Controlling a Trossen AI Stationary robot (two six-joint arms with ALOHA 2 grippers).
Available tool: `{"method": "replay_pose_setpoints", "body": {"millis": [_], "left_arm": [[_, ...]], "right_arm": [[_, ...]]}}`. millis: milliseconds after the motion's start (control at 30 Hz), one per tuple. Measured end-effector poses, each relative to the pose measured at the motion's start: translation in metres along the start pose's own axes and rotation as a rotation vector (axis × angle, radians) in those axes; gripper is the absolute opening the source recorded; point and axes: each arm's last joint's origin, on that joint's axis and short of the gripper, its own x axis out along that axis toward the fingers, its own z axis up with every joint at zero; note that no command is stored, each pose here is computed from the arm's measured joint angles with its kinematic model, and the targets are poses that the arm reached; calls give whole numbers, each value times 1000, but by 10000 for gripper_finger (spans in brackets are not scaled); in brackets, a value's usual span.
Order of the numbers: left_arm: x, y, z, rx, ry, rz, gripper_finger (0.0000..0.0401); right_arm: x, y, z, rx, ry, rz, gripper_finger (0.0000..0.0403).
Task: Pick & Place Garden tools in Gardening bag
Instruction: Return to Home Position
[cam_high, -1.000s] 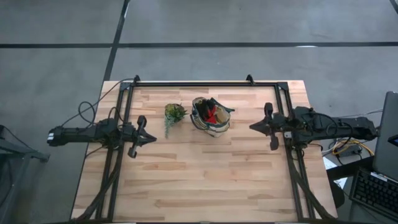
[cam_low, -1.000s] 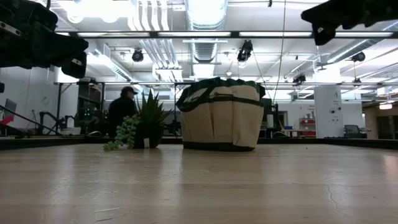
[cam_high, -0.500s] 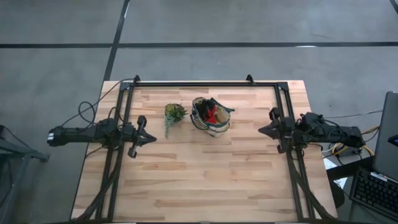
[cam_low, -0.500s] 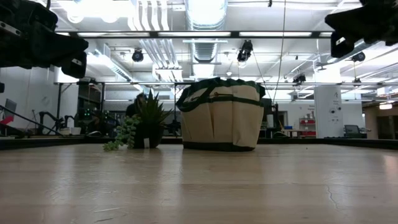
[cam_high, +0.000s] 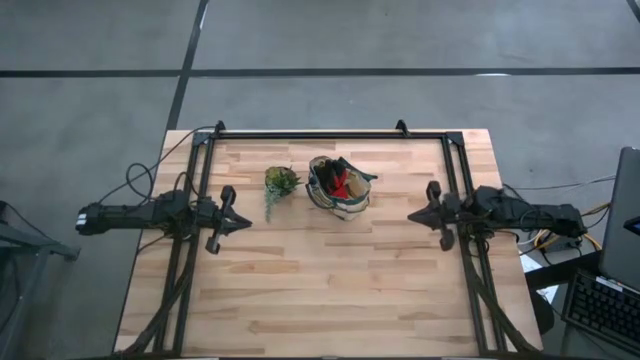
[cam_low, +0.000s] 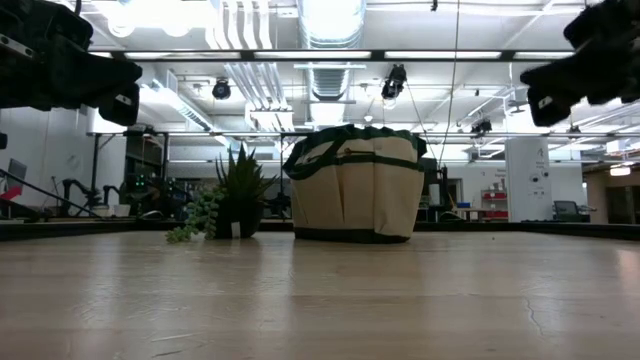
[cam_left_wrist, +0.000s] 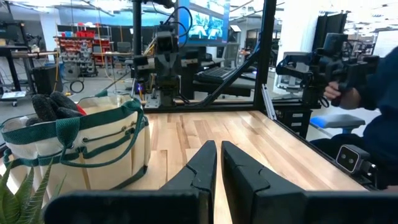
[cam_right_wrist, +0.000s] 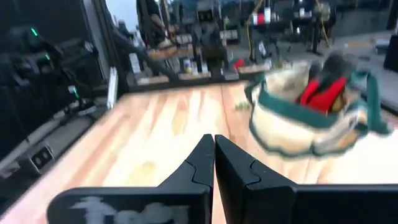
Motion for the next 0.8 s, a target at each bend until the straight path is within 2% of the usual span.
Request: {"method": "replay_pose_setpoints", "body": {"millis": [133, 267, 433, 567, 700, 800], "left_arm": [[0, 0, 0, 0, 0, 0, 28], [0, 0, 0, 0, 1, 0, 28], [0, 0, 0, 0, 0, 0, 28], [0, 0, 0, 0, 1, 0, 28], [0, 0, 0, 0, 0, 0, 28], [0, 0, 0, 0, 1, 0, 28]], "right_arm": [[3, -2, -9, -2, 9, -11, 8], [5, -4, -11, -98, 3, -49, 9], [6, -4, -11, -116, 6, -57, 9], [6, -4, -11, -111, 6, -57, 8], [6, -4, -11, -18, 3, -57, 9], [6, -4, -11, -3, 3, -56, 9]]}}
